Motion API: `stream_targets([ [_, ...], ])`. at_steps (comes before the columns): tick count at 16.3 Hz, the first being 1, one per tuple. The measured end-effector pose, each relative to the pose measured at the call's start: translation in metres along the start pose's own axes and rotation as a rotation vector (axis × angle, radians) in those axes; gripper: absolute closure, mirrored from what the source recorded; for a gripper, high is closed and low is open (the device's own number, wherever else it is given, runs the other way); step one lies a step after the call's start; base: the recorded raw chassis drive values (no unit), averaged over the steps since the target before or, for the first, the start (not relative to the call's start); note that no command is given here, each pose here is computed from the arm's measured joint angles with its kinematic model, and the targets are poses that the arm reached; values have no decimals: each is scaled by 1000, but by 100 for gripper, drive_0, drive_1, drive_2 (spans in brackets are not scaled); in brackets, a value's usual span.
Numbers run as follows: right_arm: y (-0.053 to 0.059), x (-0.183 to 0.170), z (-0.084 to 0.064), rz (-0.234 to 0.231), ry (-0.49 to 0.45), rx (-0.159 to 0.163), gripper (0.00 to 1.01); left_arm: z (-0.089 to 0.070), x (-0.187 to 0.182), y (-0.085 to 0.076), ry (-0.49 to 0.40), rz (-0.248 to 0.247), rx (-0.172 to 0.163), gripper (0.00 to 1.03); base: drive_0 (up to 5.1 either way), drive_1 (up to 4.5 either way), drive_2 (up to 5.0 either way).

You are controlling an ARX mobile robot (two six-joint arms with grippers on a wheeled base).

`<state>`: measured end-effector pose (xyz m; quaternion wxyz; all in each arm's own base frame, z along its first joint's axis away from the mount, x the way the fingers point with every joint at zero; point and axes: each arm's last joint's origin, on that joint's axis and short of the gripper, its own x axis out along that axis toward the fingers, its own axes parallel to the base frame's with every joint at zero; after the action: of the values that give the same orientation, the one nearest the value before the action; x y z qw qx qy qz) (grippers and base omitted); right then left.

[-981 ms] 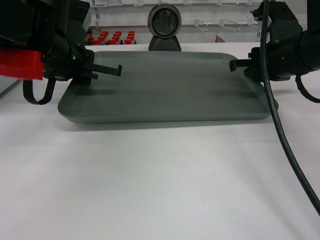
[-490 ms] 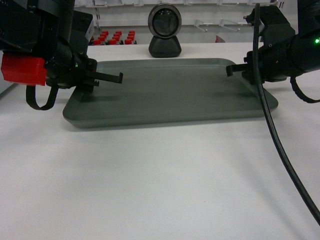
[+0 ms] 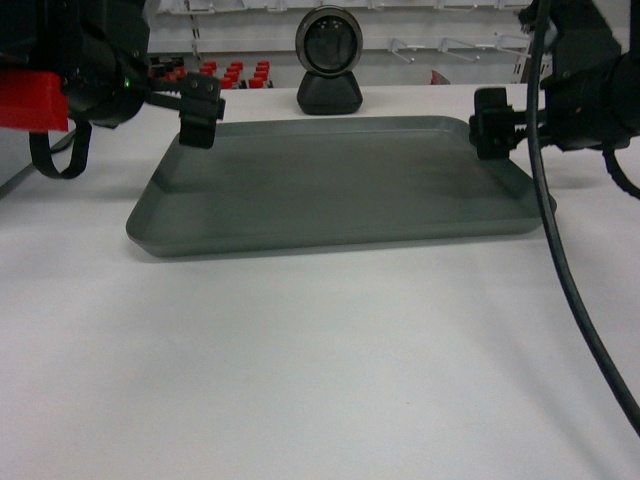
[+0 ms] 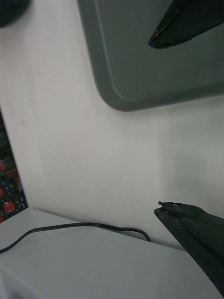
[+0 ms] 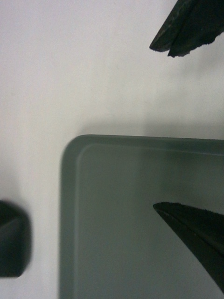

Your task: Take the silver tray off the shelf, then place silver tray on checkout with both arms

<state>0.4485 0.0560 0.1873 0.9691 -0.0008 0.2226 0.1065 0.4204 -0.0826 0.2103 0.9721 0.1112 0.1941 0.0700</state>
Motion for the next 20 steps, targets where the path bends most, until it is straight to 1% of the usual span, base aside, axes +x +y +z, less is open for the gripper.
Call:
stream_targets([
  [1, 1, -11, 10, -3, -63, 21, 1, 7, -7, 3, -20, -10, -24, 6, 0, 0, 0],
  [2, 2, -23, 20, -5, -134, 44, 3, 15, -15, 7, -29, -13, -53, 5, 0, 0, 0],
  [3, 4, -40, 32, -17, -214, 61, 4, 25, -27, 10, -62, -22, -105, 5, 0, 0, 0],
  [4, 5, -56, 40, -26, -279, 81, 3, 31, -39, 13, -82, -47, -159, 5, 0, 0, 0],
  [6, 7, -84, 45, -40, -365, 118, 3, 36, -63, 24, -113, -54, -254, 5, 0, 0, 0],
  [7, 10, -97, 44, -57, -379, 141, 3, 38, -74, 31, -137, -48, -286, 5, 0, 0, 0],
  [8, 13, -109, 42, -71, -403, 154, 3, 40, -86, 39, -156, -38, -305, 5, 0, 0, 0],
  [9, 14, -124, 40, -86, -419, 168, 3, 41, -99, 51, -179, -22, -332, 5, 0, 0, 0],
  [10, 17, -135, 40, -100, -437, 172, 3, 44, -109, 58, -199, -1, -344, 5, 0, 0, 0],
  [11, 19, -145, 42, -104, -458, 173, 3, 45, -117, 66, -221, 26, -357, 5, 0, 0, 0],
  [12, 22, -154, 45, -104, -481, 173, 3, 45, -124, 69, -242, 40, -367, 5, 0, 0, 0],
  [13, 23, -161, 49, -115, -500, 174, 3, 45, -129, 71, -255, 42, -372, 5, 0, 0, 0],
  [14, 23, -172, 46, -164, -487, 138, 13, 45, -133, 72, -269, 40, -376, 5, 0, 0, 0],
  [15, 23, -185, 30, -181, -475, 78, 24, 39, -138, 76, -361, -52, -347, 15, 0, 0, 0],
  [16, 21, -198, 13, -195, -468, 48, 35, 22, -147, 81, -402, -111, -302, 26, 0, 0, 0],
  [17, 16, -207, -2, -212, -477, 31, 46, 3, -156, 84, -418, -137, -275, 37, 0, 0, 0],
  [18, 15, -214, -16, -219, -481, 25, 57, -14, -162, 86, -424, -139, -261, 48, 0, 0, 0],
  [20, 13, -224, -47, -211, -459, 9, 79, -49, -170, 87, -393, -141, -244, 70, 0, 0, 0],
])
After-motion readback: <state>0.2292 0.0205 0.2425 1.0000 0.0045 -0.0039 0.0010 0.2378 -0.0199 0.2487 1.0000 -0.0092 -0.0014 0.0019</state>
